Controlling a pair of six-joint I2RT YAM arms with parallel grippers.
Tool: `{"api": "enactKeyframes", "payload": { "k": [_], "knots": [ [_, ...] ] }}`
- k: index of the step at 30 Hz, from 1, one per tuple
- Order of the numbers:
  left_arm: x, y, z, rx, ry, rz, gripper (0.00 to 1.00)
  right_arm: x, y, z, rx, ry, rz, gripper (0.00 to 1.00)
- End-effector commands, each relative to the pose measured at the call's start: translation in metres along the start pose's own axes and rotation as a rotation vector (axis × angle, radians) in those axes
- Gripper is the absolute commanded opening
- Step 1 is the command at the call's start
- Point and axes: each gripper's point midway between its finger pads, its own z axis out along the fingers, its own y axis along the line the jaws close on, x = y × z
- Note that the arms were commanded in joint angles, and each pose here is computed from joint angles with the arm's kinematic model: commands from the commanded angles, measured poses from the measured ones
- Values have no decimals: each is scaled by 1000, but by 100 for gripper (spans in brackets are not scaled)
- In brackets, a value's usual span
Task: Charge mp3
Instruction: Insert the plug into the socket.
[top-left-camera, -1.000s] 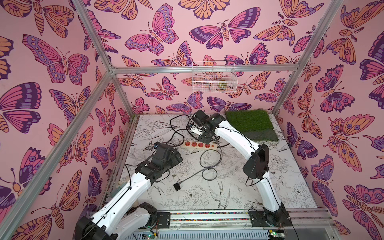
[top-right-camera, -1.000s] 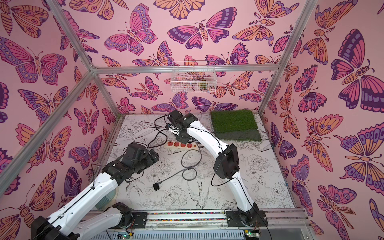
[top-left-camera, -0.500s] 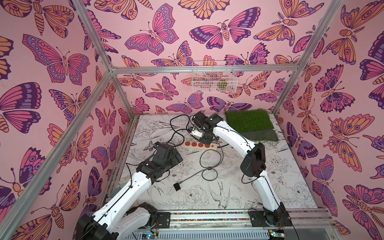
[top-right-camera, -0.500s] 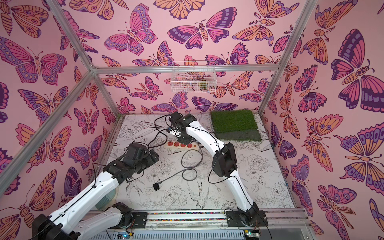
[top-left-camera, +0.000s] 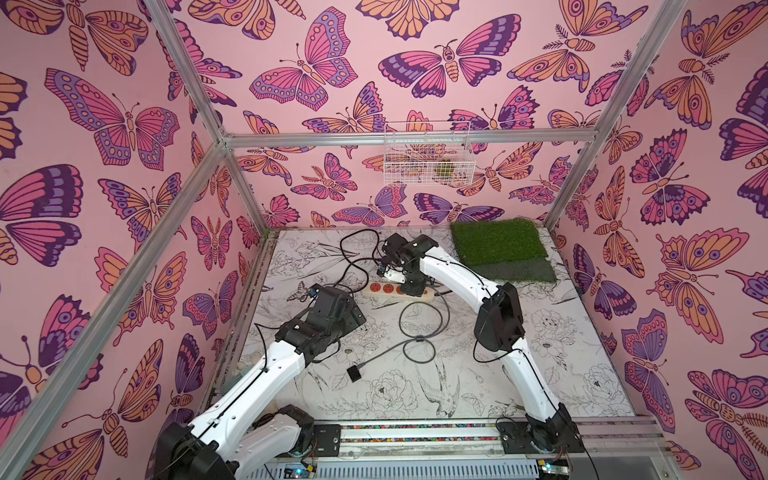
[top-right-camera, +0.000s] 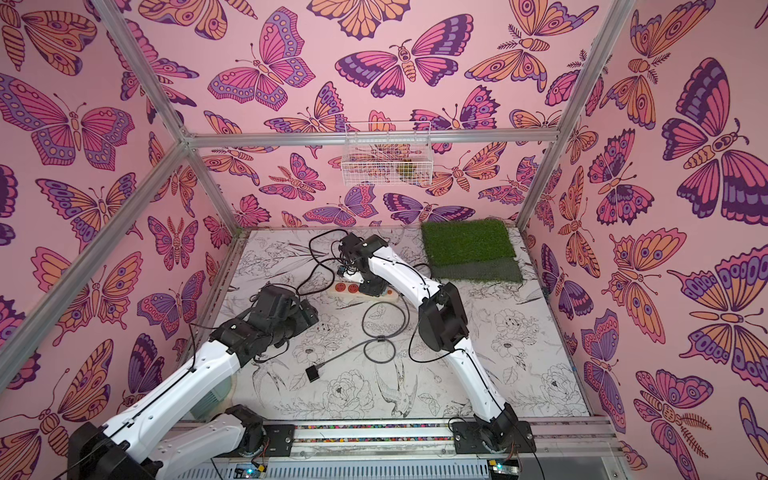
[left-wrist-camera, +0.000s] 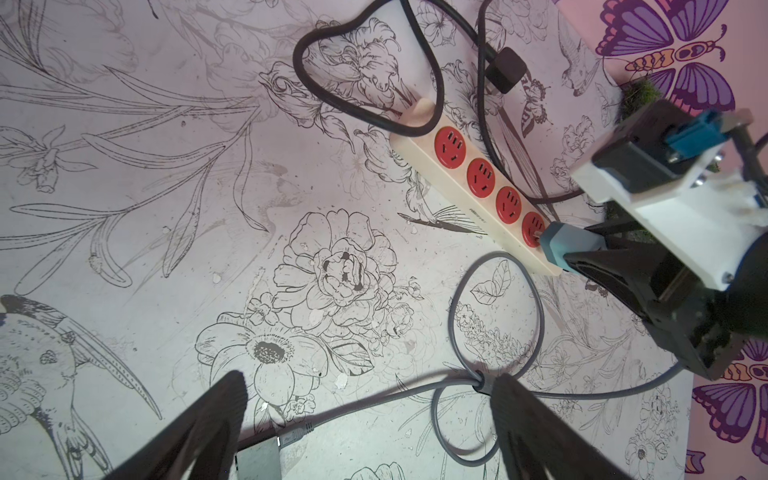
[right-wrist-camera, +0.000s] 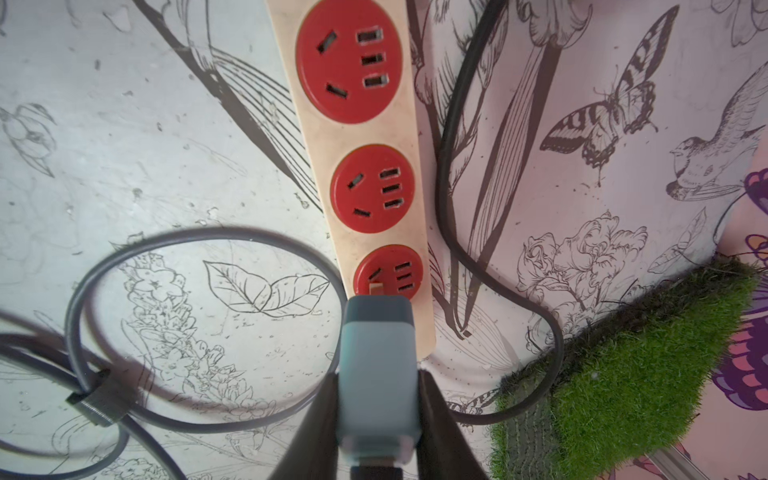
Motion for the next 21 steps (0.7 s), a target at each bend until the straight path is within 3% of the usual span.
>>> {"api": "enactKeyframes", "payload": {
  "k": [1,8,21],
  "knots": [
    [-2,9,-1,-43,-6,20,93,7,-6,3,27,32,-23,0],
    [-1,9,1,-50,-3,19,93,3,-17,-4,81,19,-33,0],
    [-2,11,1,-54,-9,19,93,-5,-5,14,26,18,-57,0]
  ]
}}
